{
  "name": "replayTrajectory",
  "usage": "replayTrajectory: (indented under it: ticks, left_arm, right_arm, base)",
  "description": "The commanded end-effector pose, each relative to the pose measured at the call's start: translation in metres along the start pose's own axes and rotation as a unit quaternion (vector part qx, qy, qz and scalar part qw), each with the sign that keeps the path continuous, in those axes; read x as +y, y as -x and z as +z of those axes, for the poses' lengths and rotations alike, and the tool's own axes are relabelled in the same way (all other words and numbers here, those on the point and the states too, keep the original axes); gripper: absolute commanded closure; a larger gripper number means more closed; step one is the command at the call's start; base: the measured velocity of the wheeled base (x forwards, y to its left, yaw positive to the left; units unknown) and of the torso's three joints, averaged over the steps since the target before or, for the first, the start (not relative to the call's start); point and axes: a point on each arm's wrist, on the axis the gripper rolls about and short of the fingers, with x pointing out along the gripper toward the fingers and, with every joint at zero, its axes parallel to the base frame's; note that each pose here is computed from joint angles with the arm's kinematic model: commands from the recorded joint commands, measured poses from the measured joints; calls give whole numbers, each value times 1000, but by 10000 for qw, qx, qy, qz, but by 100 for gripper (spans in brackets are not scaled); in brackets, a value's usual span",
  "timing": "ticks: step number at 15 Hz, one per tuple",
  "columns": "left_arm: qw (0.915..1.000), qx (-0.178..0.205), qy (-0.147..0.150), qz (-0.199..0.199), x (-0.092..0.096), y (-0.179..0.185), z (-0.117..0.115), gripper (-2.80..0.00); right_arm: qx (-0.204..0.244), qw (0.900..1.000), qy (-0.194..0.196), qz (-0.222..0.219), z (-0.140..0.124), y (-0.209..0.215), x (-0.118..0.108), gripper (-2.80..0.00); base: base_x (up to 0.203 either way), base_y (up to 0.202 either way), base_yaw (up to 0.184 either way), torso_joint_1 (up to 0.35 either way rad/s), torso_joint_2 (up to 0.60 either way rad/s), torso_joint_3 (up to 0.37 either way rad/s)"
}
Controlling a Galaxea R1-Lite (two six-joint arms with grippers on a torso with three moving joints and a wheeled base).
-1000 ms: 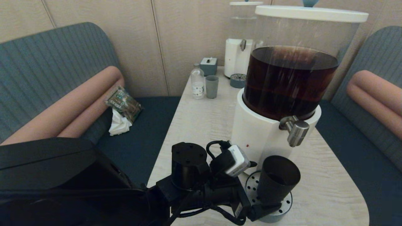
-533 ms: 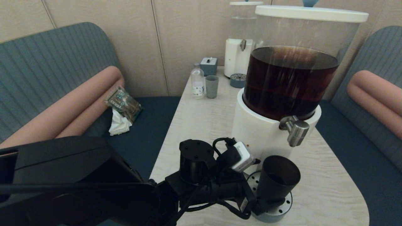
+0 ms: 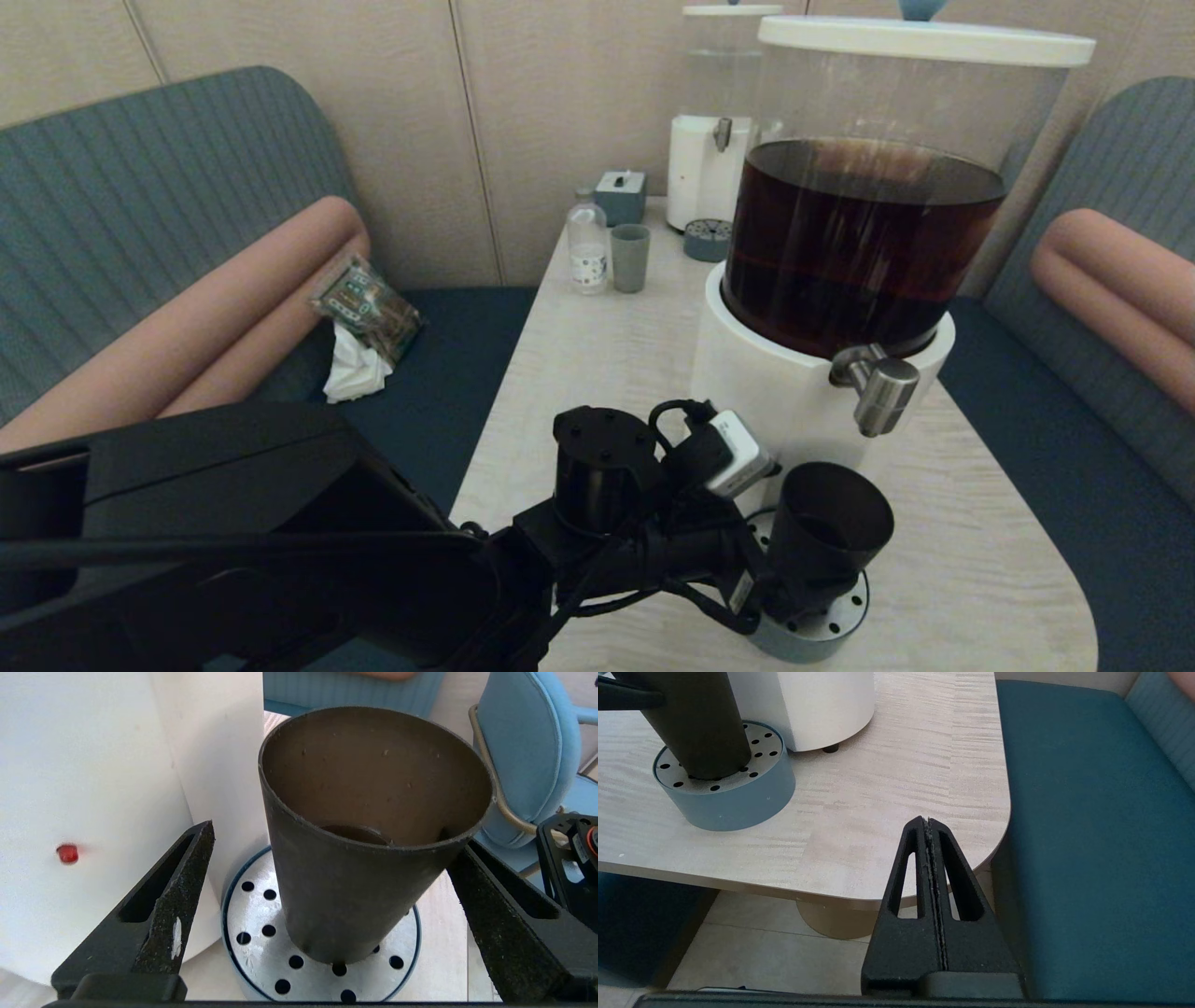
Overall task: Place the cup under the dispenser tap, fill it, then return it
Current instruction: Place the cup next to the water dispenser
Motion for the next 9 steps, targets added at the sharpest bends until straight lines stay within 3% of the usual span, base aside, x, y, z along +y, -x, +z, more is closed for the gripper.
replayTrajectory:
  ticks: [1,9]
  left_arm:
    - [10000,-16,-21,38,1,-4,1,-280]
    - [10000,-25,-32,51,0,-20,-4,-280]
  right_arm:
    - [6,10000,0,3,0,0,0,0]
    - [15,10000,0,3,0,0,0,0]
  base:
    - [0,0,0,0,0,0]
    - [0,0,0,0,0,0]
